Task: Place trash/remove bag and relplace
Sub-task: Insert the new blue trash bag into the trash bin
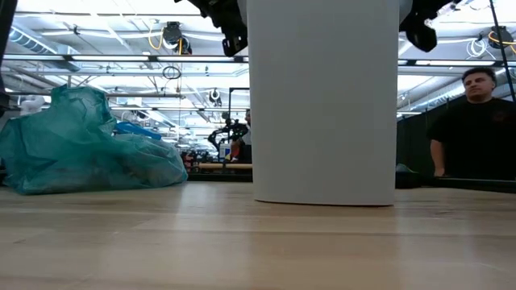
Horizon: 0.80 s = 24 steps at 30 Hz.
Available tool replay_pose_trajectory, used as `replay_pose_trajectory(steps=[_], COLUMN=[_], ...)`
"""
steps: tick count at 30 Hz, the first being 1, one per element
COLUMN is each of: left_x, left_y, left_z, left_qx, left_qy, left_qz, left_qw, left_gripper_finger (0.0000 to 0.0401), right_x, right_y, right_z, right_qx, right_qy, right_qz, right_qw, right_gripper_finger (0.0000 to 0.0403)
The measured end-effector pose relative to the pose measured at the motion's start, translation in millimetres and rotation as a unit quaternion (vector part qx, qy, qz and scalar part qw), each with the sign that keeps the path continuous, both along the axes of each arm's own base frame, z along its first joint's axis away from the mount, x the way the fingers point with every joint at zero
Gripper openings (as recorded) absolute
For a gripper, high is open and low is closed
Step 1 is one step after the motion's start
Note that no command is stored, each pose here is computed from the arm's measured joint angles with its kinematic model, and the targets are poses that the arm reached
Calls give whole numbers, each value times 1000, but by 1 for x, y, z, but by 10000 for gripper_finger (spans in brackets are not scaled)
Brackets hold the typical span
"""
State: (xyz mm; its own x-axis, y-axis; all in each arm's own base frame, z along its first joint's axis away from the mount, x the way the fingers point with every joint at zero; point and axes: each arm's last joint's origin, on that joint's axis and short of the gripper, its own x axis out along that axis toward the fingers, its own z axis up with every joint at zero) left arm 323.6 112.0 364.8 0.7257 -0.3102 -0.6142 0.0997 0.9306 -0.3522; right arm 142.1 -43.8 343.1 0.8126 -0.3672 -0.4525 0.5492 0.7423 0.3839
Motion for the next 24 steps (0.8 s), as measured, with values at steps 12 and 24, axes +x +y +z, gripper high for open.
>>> replay_pose_trajectory(steps=[12,24], left_x=[-27,-48], left_y=[-6,-52], left_z=[31,71], left_qx=[29,23], left_qy=[-43,-131], left_qz=[18,-25], left_qw=[998,991], left_gripper_finger=[0,0], right_x=[-9,14], right_y=[15,30], right_z=[23,19], right_qx=[-28,-4], right_qy=[-72,-69], right_qz=[52,117], right_qw=[996,991], right_gripper_finger=[0,0])
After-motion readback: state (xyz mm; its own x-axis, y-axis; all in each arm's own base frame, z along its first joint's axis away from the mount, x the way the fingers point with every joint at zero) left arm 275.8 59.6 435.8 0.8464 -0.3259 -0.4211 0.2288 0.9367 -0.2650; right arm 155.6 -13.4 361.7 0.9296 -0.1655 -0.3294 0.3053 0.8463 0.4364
